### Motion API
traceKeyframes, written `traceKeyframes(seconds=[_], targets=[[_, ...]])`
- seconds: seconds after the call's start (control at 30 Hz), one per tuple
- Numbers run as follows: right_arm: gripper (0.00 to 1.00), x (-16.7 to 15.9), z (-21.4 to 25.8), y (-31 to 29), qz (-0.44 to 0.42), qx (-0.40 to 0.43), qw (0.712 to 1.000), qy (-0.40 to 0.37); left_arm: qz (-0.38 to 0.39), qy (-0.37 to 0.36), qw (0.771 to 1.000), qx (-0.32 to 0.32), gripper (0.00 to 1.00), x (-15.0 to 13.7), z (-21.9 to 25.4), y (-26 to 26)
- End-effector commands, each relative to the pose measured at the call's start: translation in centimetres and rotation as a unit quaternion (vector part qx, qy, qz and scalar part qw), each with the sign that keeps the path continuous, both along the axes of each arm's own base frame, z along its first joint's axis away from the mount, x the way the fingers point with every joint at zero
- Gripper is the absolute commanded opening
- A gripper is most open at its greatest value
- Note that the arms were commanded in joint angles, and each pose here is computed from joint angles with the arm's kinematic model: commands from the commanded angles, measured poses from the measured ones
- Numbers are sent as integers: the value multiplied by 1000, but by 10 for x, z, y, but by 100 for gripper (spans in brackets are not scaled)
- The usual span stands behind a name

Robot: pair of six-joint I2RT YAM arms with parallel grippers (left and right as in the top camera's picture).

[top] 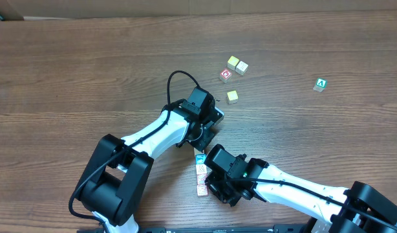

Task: Flip 5 blocks

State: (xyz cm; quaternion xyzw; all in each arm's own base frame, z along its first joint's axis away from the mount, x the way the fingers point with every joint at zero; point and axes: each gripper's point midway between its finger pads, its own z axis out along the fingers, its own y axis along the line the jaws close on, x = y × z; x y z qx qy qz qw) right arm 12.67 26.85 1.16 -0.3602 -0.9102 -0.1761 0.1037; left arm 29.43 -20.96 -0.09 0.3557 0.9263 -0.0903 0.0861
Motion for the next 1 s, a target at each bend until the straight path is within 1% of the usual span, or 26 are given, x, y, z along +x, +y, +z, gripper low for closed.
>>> traceKeyframes(seconds=[0.0,0.1,0.23,0.3,0.47,0.57,0.63,0.7,0.8,0.83,0.97], targets=[[4,0,1,-2,-3,-1,1000,-4,-4,25,1000,16,4,-13,-20,5],[4,0,1,-3,-3,-3,1000,-3,32,13,999,26,4,-2,-18,11],[4,1,0,-6,-6,-10,1000,-7,94,-7,995,34,4,20,-9,20],[4,6,-2,-11,-15,-20,1000,-12,137,-13,990,35,4,32,-2,27],[4,24,-4,-31,-23,-37,999,-18,200,-10,979,32,4,59,26,48],[4,43,-1,-45,-10,-40,999,-34,239,-12,970,39,4,76,47,68],[4,63,6,-58,8,-43,998,-53,273,-8,961,43,4,84,62,84],[4,87,14,-76,34,-58,994,-85,298,-2,954,44,4,88,74,96],[4,118,33,-110,54,-90,988,-111,318,2,947,45,4,90,91,109],[4,135,47,-129,64,-106,984,-125,331,-11,942,47,4,91,101,114],[4,174,96,-178,74,-163,970,-164,364,-79,927,44,5,94,144,125]])
